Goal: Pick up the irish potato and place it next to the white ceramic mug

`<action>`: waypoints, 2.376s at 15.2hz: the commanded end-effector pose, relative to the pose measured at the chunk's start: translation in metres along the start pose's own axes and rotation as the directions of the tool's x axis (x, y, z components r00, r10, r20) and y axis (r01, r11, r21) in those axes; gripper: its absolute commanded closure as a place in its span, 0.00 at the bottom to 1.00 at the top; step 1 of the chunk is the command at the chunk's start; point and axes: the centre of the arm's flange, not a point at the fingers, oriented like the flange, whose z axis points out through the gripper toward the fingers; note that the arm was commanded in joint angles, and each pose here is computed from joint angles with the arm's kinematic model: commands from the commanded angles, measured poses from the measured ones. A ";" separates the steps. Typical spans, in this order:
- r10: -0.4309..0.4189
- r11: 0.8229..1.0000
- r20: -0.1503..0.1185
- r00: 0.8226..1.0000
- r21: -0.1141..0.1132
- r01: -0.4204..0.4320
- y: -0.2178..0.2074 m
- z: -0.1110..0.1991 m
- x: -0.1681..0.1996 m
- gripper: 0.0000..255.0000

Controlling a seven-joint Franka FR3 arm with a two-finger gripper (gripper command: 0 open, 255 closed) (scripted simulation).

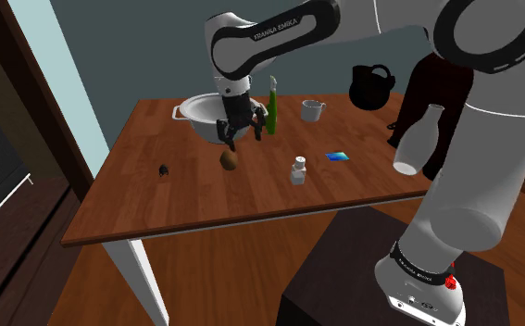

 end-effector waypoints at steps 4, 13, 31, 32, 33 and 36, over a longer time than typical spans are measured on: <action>0.088 0.995 0.015 0.996 -0.051 -0.087 -0.029 0.024 0.063 0.00; 0.164 0.982 0.025 0.986 -0.097 -0.161 -0.044 0.065 0.119 0.00; 0.164 0.982 0.025 0.986 -0.097 -0.161 -0.042 0.084 0.118 1.00; 0.164 0.982 0.025 0.986 -0.097 -0.161 -0.042 0.084 0.118 1.00; 0.164 0.982 0.025 0.986 -0.097 -0.161 -0.042 0.084 0.118 1.00; 0.164 0.982 0.025 0.986 -0.097 -0.161 -0.041 0.074 0.116 1.00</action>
